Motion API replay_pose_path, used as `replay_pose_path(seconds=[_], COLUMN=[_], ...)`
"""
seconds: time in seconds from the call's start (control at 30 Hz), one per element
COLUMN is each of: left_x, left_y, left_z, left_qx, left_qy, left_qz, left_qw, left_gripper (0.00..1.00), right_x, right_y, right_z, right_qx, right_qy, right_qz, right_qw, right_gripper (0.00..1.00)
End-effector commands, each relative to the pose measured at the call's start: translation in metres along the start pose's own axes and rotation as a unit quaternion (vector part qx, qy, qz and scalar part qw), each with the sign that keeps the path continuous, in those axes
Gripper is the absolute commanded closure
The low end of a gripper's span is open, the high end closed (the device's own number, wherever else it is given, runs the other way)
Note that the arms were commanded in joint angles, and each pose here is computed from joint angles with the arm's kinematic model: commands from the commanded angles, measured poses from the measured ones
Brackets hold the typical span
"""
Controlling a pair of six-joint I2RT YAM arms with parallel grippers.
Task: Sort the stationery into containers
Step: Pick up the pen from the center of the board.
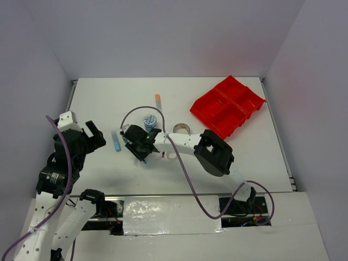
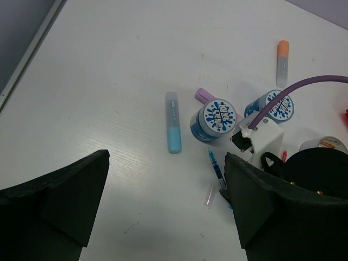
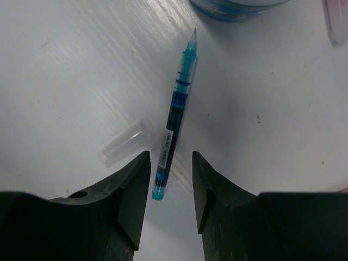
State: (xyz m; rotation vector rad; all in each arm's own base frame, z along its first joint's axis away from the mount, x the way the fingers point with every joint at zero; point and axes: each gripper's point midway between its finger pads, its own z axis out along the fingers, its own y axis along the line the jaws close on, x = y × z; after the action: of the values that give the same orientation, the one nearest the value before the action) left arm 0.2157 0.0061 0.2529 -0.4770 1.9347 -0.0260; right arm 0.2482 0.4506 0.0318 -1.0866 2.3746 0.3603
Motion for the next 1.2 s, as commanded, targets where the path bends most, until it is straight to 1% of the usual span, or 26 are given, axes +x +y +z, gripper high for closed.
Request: replay_pose_path(seconds=[0.0, 0.13, 0.23, 0.47, 0.57, 0.6, 0.63, 0.67, 0.7, 0.73, 0.83, 0.87, 0.9, 0.93, 0.97, 1.0, 1.03, 1.1, 1.13, 1.17], left_x=[-0.007, -0.007, -0.007, -0.006, -0.006, -0.006, -0.006, -0.006, -0.006, -0.007, -0.007, -0.011, -0.006, -0.008, -0.002, 0.006, 0.013, 0.023, 0.034, 0.043], left_y=[-0.005, -0.006, -0.006, -0.006, -0.007, -0.006, -0.006, -0.006, -0.005, -0.006, -0.010, -0.012, -0.010, -0.013, -0.016, -0.022, -0.030, -0.041, -0.046, -0.054], left_z=[0.004, 0.003, 0.004, 0.004, 0.005, 0.005, 0.005, 0.005, 0.005, 0.005, 0.003, 0.002, 0.003, 0.001, 0.002, 0.007, 0.007, 0.012, 0.014, 0.015], left_qx=[0.010, 0.013, 0.012, 0.013, 0.013, 0.012, 0.011, 0.010, 0.009, 0.009, 0.020, 0.023, 0.007, 0.010, 0.017, 0.021, 0.039, 0.058, 0.070, 0.082], left_qy=[-0.013, -0.013, -0.012, -0.010, -0.009, -0.009, -0.009, -0.008, -0.010, -0.010, -0.003, -0.005, 0.013, 0.022, 0.042, 0.066, 0.086, 0.105, 0.121, 0.134], left_qz=[0.006, 0.006, 0.007, 0.008, 0.008, 0.009, 0.007, 0.007, 0.006, 0.006, 0.008, 0.004, -0.009, -0.011, -0.009, -0.012, -0.017, -0.024, -0.024, -0.018], left_qw=[1.000, 1.000, 1.000, 1.000, 1.000, 1.000, 1.000, 1.000, 1.000, 1.000, 1.000, 1.000, 1.000, 1.000, 0.999, 0.998, 0.995, 0.993, 0.990, 0.987], left_gripper=[0.01, 0.01, 0.01, 0.01, 0.01, 0.01, 0.01, 0.01, 0.01, 0.01, 0.01, 0.01, 0.01, 0.01, 0.01, 0.01, 0.01, 0.02, 0.03, 0.04], right_x=[-0.008, -0.005, -0.003, 0.021, 0.038, 0.043, 0.047, 0.057, 0.057, 0.058, 0.048, 0.035, 0.024, 0.016, -0.006, -0.015, -0.031, -0.040, -0.045, -0.046], right_y=[-0.005, -0.005, -0.007, -0.003, 0.001, 0.001, 0.002, 0.001, 0.001, 0.001, -0.002, -0.005, -0.005, -0.008, -0.011, -0.013, -0.016, -0.028, -0.033, -0.045], right_z=[0.007, 0.010, 0.013, 0.022, 0.026, 0.027, 0.027, 0.028, 0.024, 0.021, 0.002, -0.015, -0.024, -0.036, -0.063, -0.077, -0.107, -0.138, -0.167, -0.182], right_qx=[0.001, -0.003, 0.002, -0.006, -0.014, -0.016, -0.016, -0.013, -0.012, -0.012, -0.003, 0.002, 0.001, 0.004, 0.008, 0.011, 0.010, 0.034, 0.037, 0.059], right_qy=[-0.006, 0.000, 0.007, 0.060, 0.092, 0.100, 0.103, 0.114, 0.112, 0.111, 0.088, 0.064, 0.044, 0.027, -0.014, -0.034, -0.069, -0.100, -0.128, -0.146], right_qz=[-0.001, -0.002, -0.001, 0.008, 0.018, 0.022, 0.032, 0.037, 0.044, 0.050, 0.075, 0.088, 0.100, 0.108, 0.119, 0.131, 0.139, 0.156, 0.165, 0.176], right_qw=[1.000, 1.000, 1.000, 0.998, 0.996, 0.995, 0.994, 0.993, 0.993, 0.992, 0.993, 0.994, 0.994, 0.994, 0.993, 0.991, 0.988, 0.982, 0.977, 0.972], right_gripper=[0.56, 0.56, 0.58, 0.59, 0.69, 0.75, 0.91, 0.96, 1.00, 1.00, 1.00, 1.00, 1.00, 1.00, 1.00, 1.00, 1.00, 1.00, 1.00, 1.00])
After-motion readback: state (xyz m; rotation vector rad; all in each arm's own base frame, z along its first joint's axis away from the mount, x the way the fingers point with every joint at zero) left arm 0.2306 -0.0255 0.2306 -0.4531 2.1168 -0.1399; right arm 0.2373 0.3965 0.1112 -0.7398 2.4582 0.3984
